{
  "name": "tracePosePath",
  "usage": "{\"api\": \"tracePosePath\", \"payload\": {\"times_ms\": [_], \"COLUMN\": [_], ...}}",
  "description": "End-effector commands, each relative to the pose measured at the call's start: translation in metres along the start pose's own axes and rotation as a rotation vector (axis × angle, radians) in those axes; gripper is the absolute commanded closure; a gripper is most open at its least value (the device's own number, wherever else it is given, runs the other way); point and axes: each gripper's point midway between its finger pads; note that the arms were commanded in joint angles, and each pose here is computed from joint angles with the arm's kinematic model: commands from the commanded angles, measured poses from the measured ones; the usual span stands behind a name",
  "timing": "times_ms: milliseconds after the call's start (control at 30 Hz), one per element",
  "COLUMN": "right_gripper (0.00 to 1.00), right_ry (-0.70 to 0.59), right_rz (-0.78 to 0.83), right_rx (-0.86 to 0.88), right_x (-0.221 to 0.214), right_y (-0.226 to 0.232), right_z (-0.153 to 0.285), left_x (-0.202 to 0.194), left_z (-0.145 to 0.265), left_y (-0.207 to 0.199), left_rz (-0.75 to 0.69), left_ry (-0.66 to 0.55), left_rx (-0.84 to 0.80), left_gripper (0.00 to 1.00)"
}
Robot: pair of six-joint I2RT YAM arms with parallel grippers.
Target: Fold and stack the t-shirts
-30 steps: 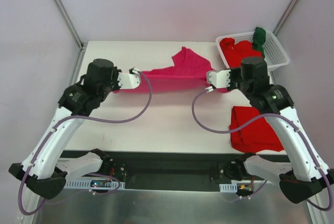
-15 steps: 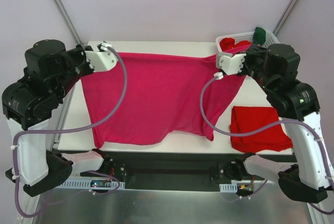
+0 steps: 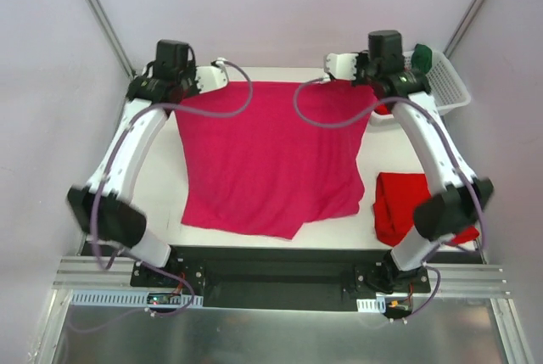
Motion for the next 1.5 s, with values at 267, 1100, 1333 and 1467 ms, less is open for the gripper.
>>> {"api": "tracePosePath", "payload": {"times_ms": [267,1100,1333,1467], "right_gripper": [0.99,0.99,0.99,0.99], "right_ry": [0.097,0.092,0.039,0.011], "right_rz": [0.196,0.029,-0.051,-0.064], "right_rx": [-0.516,-0.459,-0.575,-0.664], "right_x": [0.014,-0.010,-0.013,-0.007], "right_y": [-0.188,-0.079,-0.118,-0.154], "right_z": [-0.029,0.092,0.142,0.163], "left_x": [0.053,-0.006,-0.006,0.002], "left_z": [-0.002,0.113,0.187,0.226], "left_y": [0.275,0.094,0.133,0.172], "left_rz": [-0.230,-0.093,0.029,0.055], "left_ry": [0.035,0.051,-0.058,-0.101], "left_rx": [0.738,0.634,0.758,0.863], "left_gripper": [1.00,1.00,1.00,1.00]}}
Point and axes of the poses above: each gripper's point midway between its finger pads, its own z axis back along the fingers, its own y axis along the line the jaws close on, x = y × z, and after that the axes turned 4 degrees about -z, right-handed
